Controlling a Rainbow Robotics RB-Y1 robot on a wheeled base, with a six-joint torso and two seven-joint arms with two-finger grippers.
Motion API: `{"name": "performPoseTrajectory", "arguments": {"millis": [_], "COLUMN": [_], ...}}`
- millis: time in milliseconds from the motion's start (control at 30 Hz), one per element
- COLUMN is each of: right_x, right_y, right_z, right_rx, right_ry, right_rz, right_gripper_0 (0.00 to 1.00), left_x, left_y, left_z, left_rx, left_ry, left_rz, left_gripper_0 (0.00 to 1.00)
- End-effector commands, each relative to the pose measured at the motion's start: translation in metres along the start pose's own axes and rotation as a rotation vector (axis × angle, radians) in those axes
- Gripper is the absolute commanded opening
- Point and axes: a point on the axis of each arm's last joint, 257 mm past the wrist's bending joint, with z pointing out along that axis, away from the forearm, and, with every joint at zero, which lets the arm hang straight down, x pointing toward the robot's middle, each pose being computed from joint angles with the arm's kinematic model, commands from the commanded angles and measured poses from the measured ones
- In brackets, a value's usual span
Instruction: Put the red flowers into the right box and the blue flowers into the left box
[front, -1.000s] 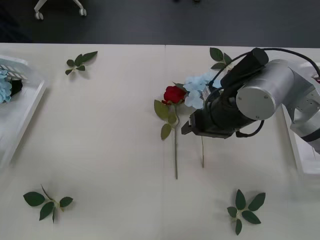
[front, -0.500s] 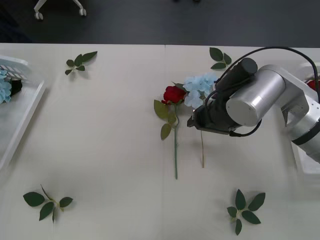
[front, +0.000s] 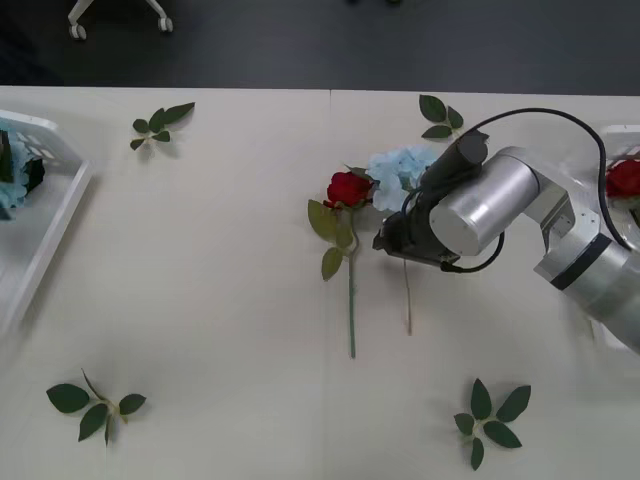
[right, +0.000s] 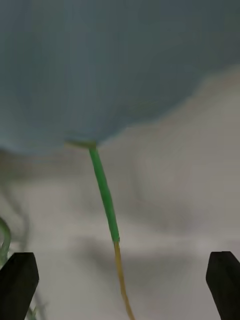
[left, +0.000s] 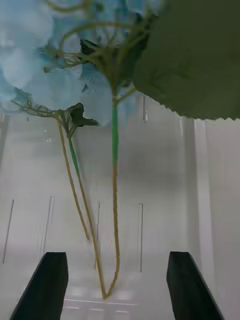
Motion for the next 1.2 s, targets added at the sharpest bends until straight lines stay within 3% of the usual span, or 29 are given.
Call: {"name": "performPoseTrajectory", "arguments": {"millis": [33, 300, 333, 400, 433, 500, 533, 1000, 1200], "right_x": [-0.014, -0.015, -0.016, -0.016, -0.015, -0.015, -0.015, -0.028, -0.048], "right_y": [0.008, 0.004, 0.004, 0.004, 0.004, 0.005, 0.005, 0.016, 0.044], "right_z": [0.001, 0.005, 0.005, 0.005, 0.005, 0.005, 0.005, 0.001, -0.034], "right_rx": [-0.011, 0.005, 0.004, 0.005, 0.004, 0.003, 0.003, -0.046, -0.175], "right_ry": [-0.032, -0.032, -0.033, -0.033, -0.031, -0.031, -0.031, -0.077, -0.093], "right_rz": [-0.001, -0.013, -0.012, -0.020, -0.021, -0.028, -0.029, -0.048, 0.001], "right_gripper_0": [0.99, 0.98, 0.92, 0.62, 0.40, 0.04, 0.00, 0.00, 0.00], "left_x": [-0.032, -0.048, -0.050, -0.058, -0.061, -0.067, -0.068, -0.097, -0.114], "left_y": [0.006, -0.023, -0.025, -0.038, -0.045, -0.056, -0.058, -0.105, -0.124], "left_z": [-0.005, -0.006, -0.006, -0.009, -0.012, -0.016, -0.016, -0.034, -0.041], "left_rx": [-0.005, 0.104, 0.115, 0.169, 0.198, 0.245, 0.255, 0.436, 0.505], "left_ry": [-0.051, -0.113, -0.119, -0.147, -0.162, -0.188, -0.193, -0.295, -0.342], "left_rz": [0.007, -0.056, -0.059, -0.086, -0.101, -0.127, -0.131, -0.172, -0.188], "left_gripper_0": [1.00, 1.00, 1.00, 1.00, 1.00, 1.00, 1.00, 1.00, 1.00]}}
